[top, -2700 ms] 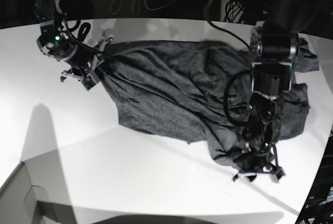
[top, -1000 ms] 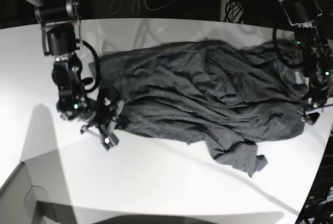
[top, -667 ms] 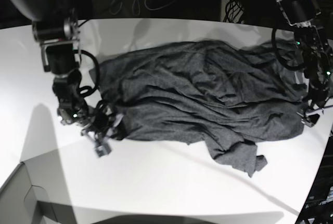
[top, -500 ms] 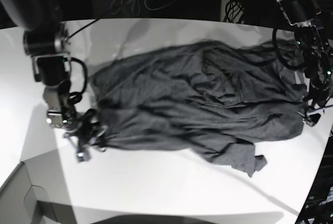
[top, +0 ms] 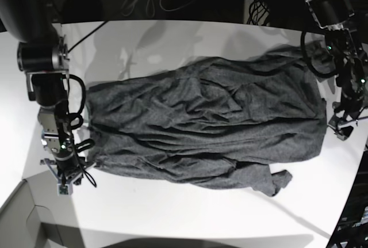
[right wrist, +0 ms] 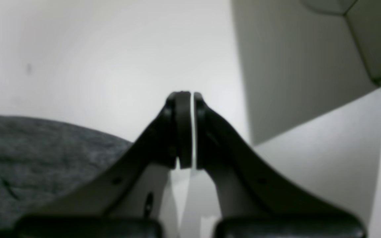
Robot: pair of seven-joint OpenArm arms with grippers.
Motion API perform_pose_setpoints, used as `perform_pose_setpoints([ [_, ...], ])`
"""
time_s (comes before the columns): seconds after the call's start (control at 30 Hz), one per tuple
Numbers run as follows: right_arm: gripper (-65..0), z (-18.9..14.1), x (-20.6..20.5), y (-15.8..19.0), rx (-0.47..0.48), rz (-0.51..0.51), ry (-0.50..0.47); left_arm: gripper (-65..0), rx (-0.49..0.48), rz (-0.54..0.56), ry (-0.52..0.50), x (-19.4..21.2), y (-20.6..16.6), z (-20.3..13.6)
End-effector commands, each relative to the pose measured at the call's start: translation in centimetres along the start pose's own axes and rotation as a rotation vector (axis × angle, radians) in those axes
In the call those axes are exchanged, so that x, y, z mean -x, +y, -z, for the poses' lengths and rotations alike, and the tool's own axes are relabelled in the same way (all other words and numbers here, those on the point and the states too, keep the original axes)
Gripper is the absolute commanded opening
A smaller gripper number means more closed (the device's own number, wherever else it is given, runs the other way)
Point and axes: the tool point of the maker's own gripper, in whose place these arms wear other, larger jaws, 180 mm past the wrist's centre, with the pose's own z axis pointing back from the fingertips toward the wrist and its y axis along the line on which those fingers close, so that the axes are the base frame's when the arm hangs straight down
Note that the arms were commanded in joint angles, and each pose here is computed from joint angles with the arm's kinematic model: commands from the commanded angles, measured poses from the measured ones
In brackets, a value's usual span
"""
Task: Layout the t-shirt on the table in an organized manner, then fold the t-shirt properly
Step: 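Grasp opposite shirt edges with both grippers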
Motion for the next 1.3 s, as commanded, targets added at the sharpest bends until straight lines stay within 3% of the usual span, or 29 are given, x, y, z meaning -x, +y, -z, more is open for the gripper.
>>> perform_pose_setpoints([
  [0.0, -65.0, -0.2, -3.0, -1.2, 0.020, -0.006, -0.085, -18.8, 0.034, -0.001, -0.057, -2.2, -1.5, 0.3],
  [0.2, -65.0, -3.9, -5.1, 2.6, -0.099, -0.084, -0.152, -18.8, 0.048, -0.037, -0.030, -1.9, -3.6, 2.6],
  [0.47, -65.0, -6.9, 0.2, 7.6, -0.273, -0.143, 0.012, -18.5, 0.061, -0.043, 0.112, 1.2, -8.1, 7.0],
  [0.57, -65.0, -7.4, 3.0, 7.9, -0.291, -0.143, 0.068, -18.7, 0.019, -0.052, 0.138, 1.9, -7.6, 8.4],
  [0.77, -65.0, -8.2, 5.7, 6.8, -0.281, -0.158, 0.119, -19.2, -0.019, 0.058, 0.118, 3.7, -6.4, 9.1],
  [1.0, -65.0, -9.1, 8.1, 6.1, -0.276, -0.170, 0.165, -36.6, 0.015, 0.176, 0.052, 3.7, -7.7, 9.2],
  [1.27, -65.0, -11.9, 12.4, 5.6, -0.288, -0.194, 0.238, -35.5, -0.038, 0.267, 0.007, 3.2, -6.7, 10.5],
])
